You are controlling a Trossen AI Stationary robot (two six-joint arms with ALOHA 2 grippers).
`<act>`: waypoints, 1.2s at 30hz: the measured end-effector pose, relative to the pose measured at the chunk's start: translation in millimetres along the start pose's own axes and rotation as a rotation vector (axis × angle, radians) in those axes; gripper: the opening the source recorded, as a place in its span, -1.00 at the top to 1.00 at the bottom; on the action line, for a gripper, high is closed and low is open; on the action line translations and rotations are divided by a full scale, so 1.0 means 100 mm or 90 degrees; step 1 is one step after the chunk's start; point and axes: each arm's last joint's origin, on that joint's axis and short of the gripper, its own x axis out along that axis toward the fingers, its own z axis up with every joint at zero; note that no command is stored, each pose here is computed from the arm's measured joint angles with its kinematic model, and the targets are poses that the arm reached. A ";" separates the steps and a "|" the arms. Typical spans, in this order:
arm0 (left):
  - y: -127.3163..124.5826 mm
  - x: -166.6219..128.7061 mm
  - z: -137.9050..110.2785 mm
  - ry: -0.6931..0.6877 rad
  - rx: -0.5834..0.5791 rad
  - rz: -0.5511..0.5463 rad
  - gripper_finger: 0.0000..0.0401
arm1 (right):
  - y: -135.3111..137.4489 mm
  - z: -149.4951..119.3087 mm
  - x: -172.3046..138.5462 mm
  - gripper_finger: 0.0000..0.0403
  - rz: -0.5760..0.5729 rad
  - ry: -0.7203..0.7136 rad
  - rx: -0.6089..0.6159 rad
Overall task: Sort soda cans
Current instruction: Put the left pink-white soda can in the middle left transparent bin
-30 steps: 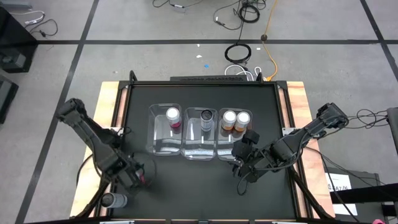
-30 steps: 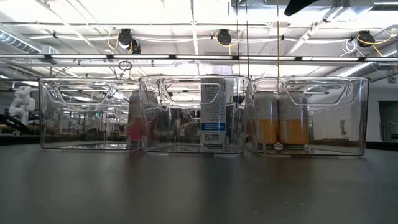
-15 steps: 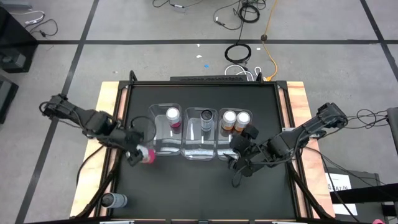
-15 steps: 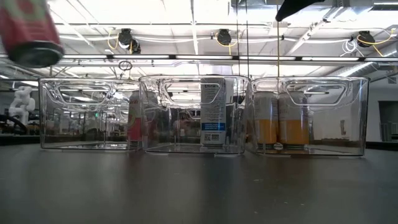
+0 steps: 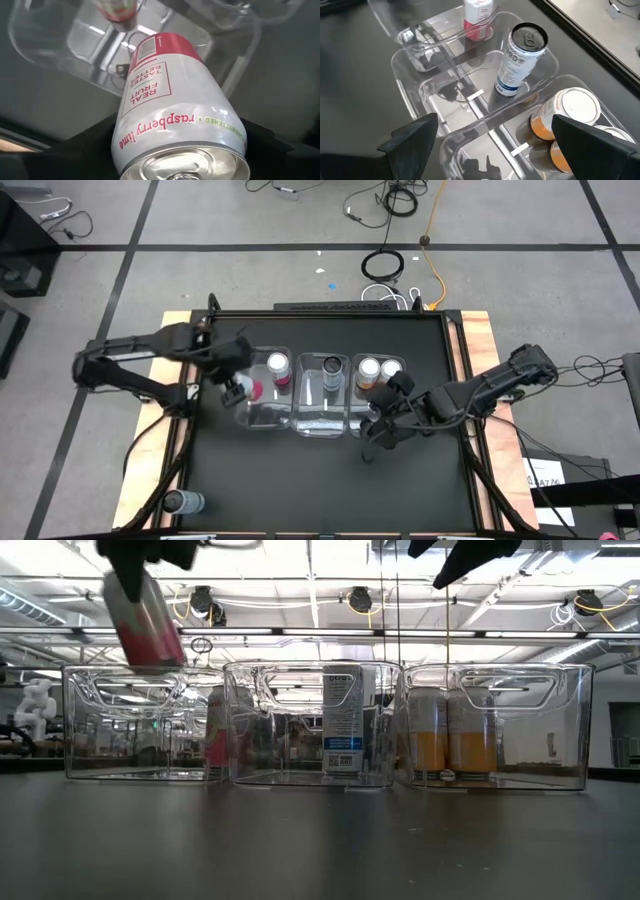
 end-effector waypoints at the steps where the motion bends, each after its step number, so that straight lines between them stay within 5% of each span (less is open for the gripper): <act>1: 0.03 0.04 0.06 0.010 0.010 0.008 -0.60 | -0.01 0.01 0.01 -0.91 -0.003 0.000 0.009; 9: 0.24 0.46 0.45 0.144 0.090 0.050 -0.60 | -0.06 0.05 0.06 -0.91 -0.014 0.000 0.042; 17: 0.40 0.77 0.70 0.187 0.141 0.094 -0.60 | -0.06 0.05 0.06 -0.91 -0.014 0.000 0.058; 36: 0.77 1.22 0.90 0.244 0.171 0.081 -0.60 | -0.08 0.08 0.08 -0.91 -0.021 0.000 0.084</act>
